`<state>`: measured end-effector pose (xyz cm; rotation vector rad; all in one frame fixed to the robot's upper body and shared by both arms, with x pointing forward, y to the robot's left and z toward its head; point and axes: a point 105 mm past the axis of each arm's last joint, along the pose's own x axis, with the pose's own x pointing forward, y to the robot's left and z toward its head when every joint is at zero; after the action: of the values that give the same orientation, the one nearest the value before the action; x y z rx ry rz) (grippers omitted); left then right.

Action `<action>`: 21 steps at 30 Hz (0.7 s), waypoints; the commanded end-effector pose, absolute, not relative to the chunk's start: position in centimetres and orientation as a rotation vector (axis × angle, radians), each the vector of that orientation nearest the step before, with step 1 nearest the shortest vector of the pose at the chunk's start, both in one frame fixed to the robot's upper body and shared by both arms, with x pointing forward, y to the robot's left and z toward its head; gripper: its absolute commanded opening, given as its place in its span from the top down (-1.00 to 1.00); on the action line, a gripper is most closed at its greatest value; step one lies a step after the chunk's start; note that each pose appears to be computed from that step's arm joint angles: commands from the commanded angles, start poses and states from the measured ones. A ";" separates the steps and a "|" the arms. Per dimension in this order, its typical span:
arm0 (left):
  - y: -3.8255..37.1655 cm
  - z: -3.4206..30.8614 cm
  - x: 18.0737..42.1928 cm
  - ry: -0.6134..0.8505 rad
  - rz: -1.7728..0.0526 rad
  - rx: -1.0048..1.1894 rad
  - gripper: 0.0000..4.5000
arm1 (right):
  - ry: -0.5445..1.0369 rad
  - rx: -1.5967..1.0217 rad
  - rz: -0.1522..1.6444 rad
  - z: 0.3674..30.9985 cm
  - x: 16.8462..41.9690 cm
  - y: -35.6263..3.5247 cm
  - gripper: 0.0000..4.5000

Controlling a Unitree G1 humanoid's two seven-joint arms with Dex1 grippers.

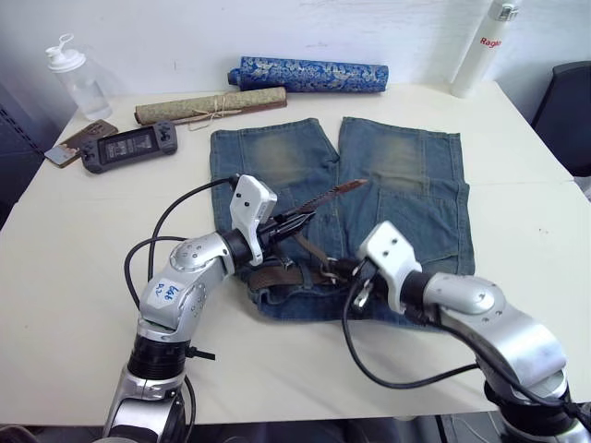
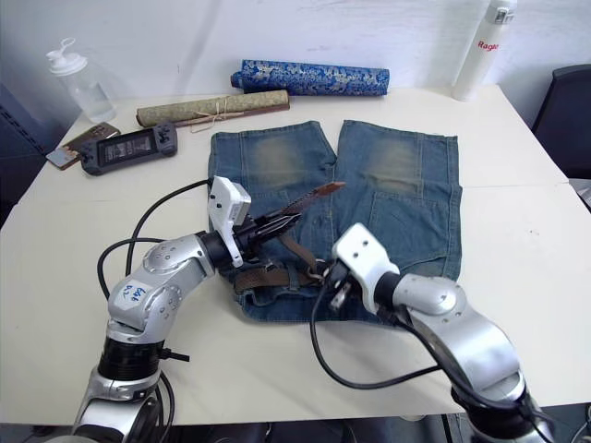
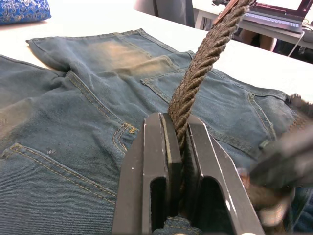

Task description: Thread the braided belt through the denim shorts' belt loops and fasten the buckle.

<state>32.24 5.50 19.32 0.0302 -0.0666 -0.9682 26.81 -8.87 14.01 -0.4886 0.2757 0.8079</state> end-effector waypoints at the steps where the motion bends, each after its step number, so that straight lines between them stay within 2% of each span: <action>1: 5.2 21.3 32.0 -0.147 -0.983 0.039 1.00 | 0.374 -0.567 0.770 11.4 26.5 -9.8 0.98; 7: 6.1 22.1 32.1 -0.171 -0.957 -0.030 1.00 | 0.397 -0.561 0.730 10.6 26.7 -10.2 0.98; 9: 6.9 21.1 32.2 -0.137 -0.936 -0.009 1.00 | 0.382 -0.556 0.728 10.9 26.8 -10.1 0.98; 17: 7.5 19.2 31.7 -0.081 -0.925 0.000 1.00 | 0.184 -0.376 0.723 15.7 27.3 -9.0 0.98; 21: 7.3 19.0 31.7 -0.079 -0.927 0.004 1.00 | 0.187 -0.383 0.700 16.0 27.4 -9.8 0.98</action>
<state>32.15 7.44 17.83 -0.0222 -0.0188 -0.9202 27.47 -9.44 15.02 -0.3667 0.2234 0.7102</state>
